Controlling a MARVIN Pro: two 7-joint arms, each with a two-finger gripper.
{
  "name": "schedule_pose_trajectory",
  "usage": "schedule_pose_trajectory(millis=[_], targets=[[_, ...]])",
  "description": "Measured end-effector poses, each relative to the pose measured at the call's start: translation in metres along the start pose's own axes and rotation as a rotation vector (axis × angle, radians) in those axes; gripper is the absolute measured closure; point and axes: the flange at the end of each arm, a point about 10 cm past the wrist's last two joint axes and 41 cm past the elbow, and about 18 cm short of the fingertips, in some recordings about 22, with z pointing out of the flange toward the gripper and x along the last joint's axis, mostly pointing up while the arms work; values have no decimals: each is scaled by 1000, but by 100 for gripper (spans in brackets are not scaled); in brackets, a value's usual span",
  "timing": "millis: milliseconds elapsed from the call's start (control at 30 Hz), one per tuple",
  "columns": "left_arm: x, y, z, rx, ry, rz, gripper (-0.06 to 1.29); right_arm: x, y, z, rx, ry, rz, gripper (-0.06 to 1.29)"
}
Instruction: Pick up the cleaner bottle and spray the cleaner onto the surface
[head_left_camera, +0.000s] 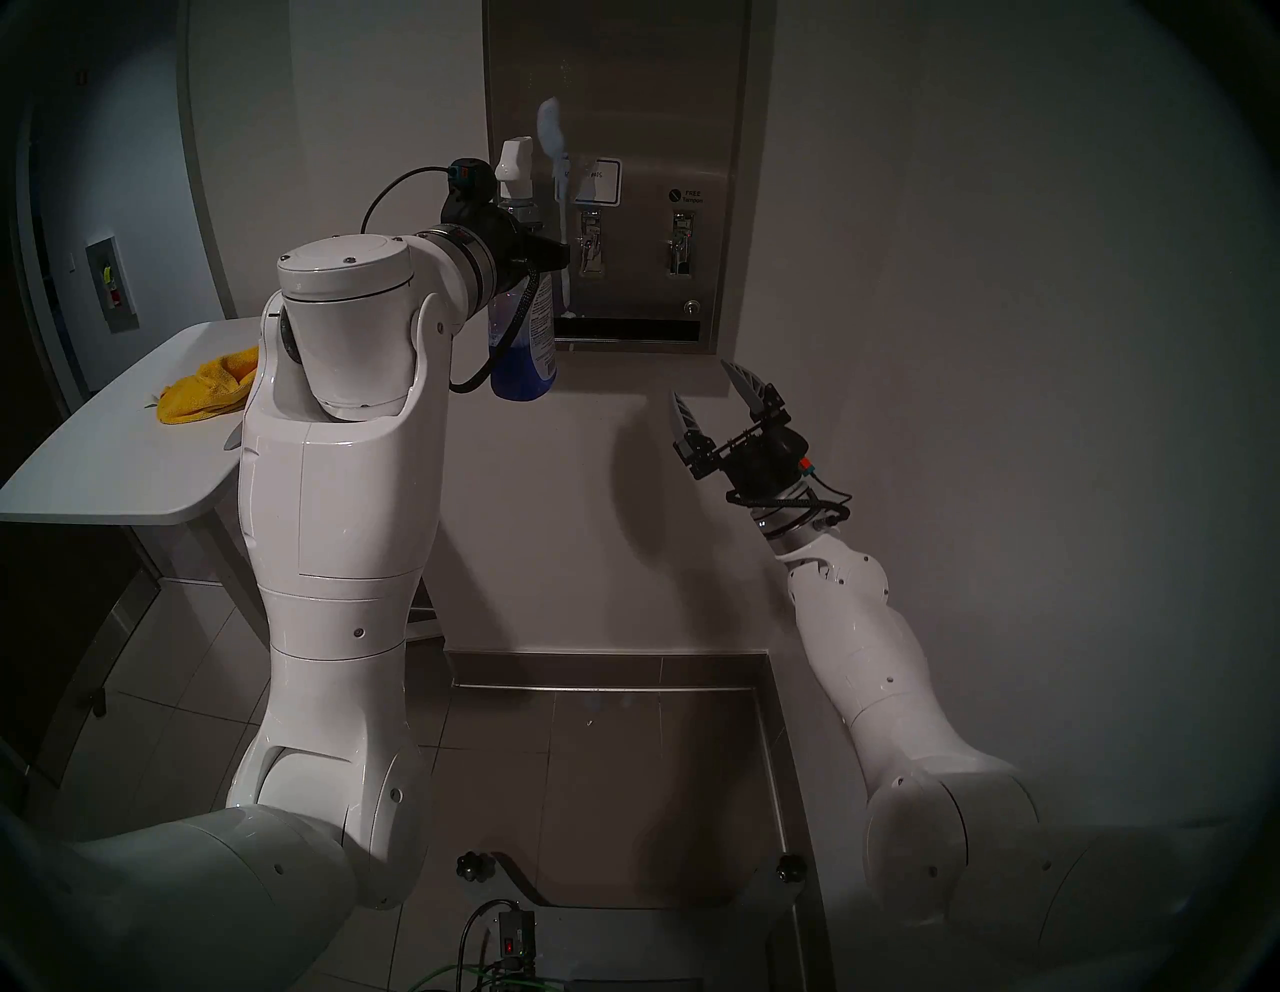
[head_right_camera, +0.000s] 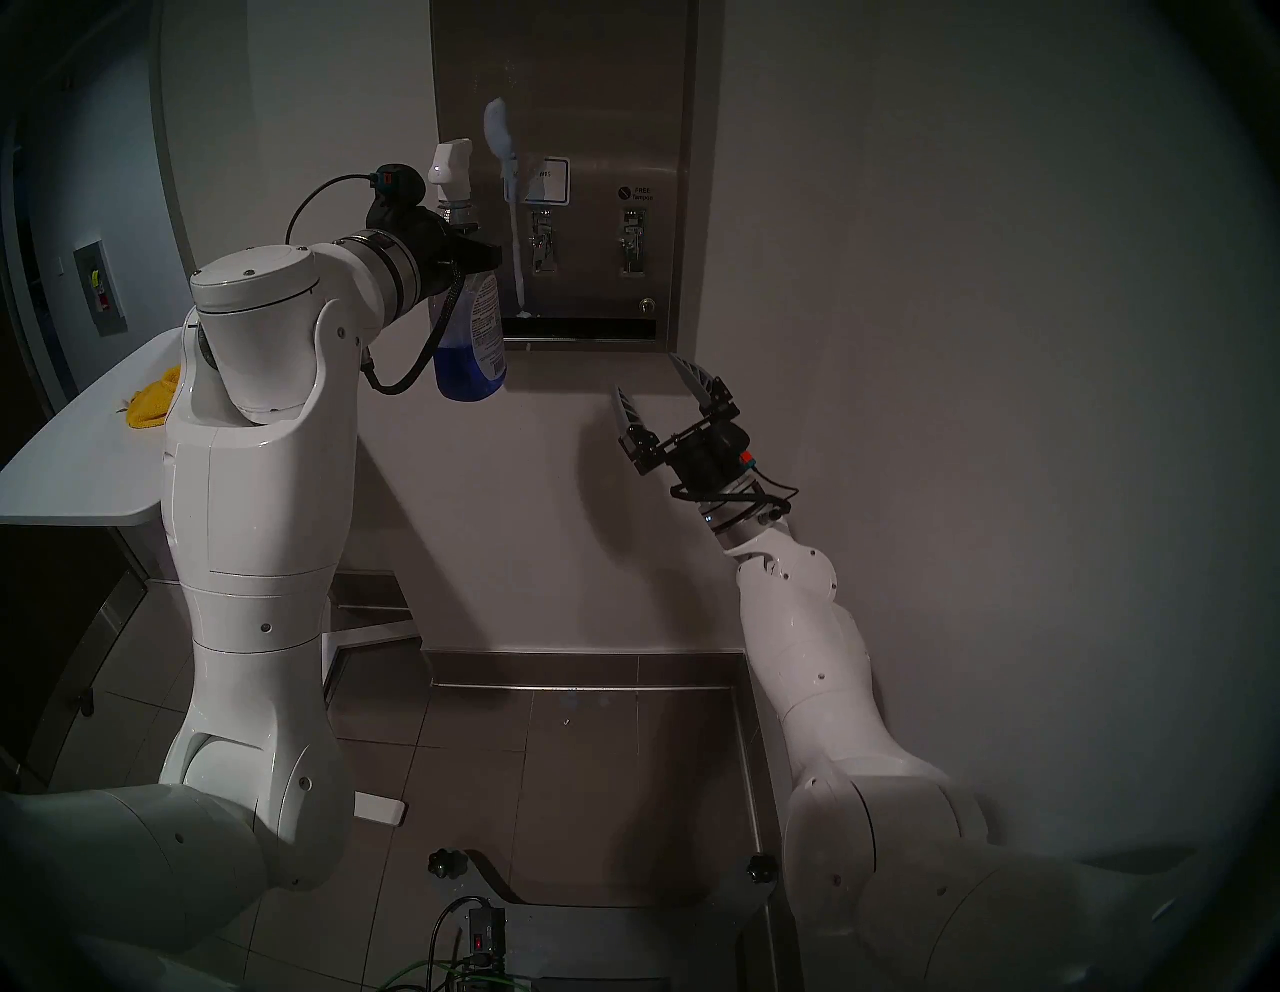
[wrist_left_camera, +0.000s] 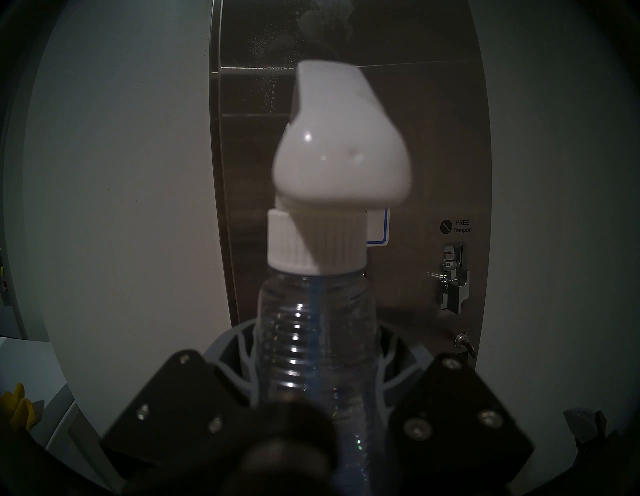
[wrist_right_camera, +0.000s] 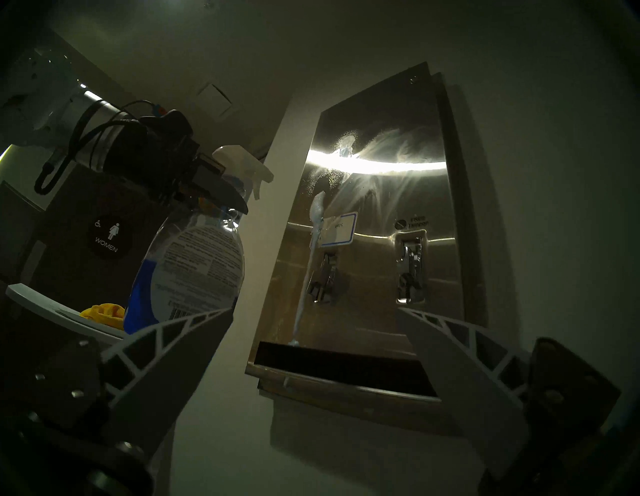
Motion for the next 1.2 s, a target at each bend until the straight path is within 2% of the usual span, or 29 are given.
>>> schedule_pose_trajectory(millis=[300, 633, 900, 1200], targets=[[2, -2, -1, 8, 2, 1, 84, -5, -35, -25, -48, 7, 10, -1], [8, -15, -5, 83, 16, 15, 84, 4, -62, -42, -100, 45, -15, -1], [11, -27, -9, 147, 24, 30, 84, 14, -75, -49, -92, 58, -35, -1], [17, -55, -21, 261, 40, 47, 84, 28, -91, -59, -40, 55, -62, -1]])
